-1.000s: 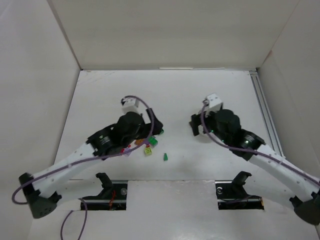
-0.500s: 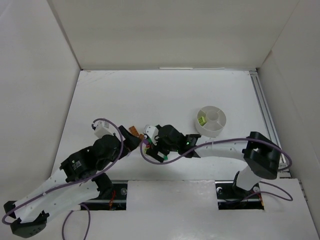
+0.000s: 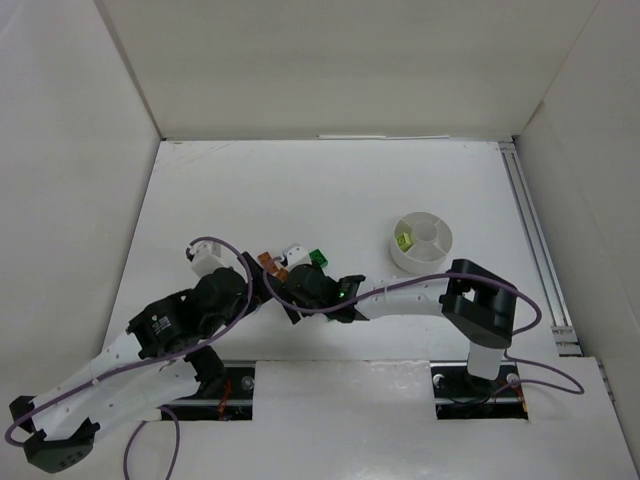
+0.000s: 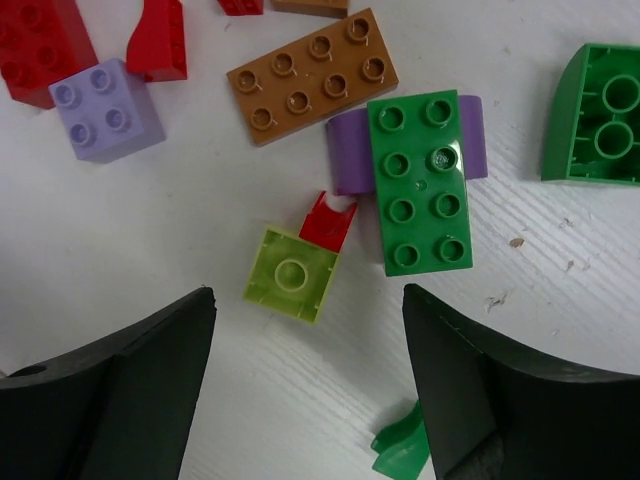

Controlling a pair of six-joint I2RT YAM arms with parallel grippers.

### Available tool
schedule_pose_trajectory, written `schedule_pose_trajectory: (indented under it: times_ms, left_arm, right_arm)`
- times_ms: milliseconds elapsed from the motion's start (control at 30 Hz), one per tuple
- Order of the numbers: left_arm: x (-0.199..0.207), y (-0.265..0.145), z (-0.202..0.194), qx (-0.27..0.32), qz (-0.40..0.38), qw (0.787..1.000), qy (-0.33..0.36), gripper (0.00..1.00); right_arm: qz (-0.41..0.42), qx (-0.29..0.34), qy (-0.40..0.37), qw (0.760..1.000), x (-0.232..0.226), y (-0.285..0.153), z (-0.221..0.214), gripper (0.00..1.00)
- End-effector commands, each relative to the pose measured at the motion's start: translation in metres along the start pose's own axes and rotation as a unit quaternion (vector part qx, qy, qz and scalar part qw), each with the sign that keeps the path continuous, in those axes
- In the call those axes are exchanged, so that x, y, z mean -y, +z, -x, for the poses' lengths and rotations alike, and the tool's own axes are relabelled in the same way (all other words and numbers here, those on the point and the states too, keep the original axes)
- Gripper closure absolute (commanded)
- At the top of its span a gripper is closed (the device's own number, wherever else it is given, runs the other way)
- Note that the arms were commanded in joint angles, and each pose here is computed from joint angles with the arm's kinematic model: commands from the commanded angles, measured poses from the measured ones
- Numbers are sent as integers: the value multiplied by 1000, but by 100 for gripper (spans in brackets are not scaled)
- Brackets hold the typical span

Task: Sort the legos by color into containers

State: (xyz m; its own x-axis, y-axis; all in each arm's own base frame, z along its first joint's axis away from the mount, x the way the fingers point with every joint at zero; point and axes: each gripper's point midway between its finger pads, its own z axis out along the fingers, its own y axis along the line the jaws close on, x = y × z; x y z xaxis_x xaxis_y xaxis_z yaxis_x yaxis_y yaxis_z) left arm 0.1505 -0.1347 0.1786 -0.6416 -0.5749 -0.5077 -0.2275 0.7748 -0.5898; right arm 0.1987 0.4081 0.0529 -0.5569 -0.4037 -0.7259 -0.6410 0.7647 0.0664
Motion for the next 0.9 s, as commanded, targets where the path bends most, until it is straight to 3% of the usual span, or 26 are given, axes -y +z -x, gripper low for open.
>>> schedule_pose_trajectory:
  times_ms: [0, 133, 233, 367, 500, 533, 567, 733, 867]
  left_arm:
    - [7, -5, 8, 15, -16, 1000, -17, 0]
    - [4, -9, 9, 15, -18, 999, -23, 0]
    - [5, -13, 11, 18, -28, 999, -28, 0]
    - [3, -14, 11, 18, -28, 999, -32, 0]
    - [3, -14, 11, 18, -28, 999, -32, 0]
    - [3, -14, 11, 18, -28, 999, -32, 0]
    - [3, -14, 11, 18, -28, 999, -32, 0]
    - [9, -11, 12, 20, -32, 999, -24, 0]
    - [18, -5, 13, 23, -39, 999, -7, 0]
  right_arm:
    - [-21, 7, 38, 999, -9, 3, 7, 21]
    - [-41, -9, 54, 998, -7, 10, 2, 25]
    - [-59, -9, 55, 997, -1, 12, -1, 38]
    - [-71, -10, 56, 996, 1, 17, -2, 44]
    - [-70, -9, 57, 996, 0, 15, 2, 70]
    - [-63, -6, 59, 996, -2, 12, 6, 80]
    - [-60, -1, 54, 997, -2, 9, 8, 83]
    - [-53, 43, 50, 996, 7, -36, 43, 83]
    - [-78, 72, 34, 994, 41, -73, 63, 79]
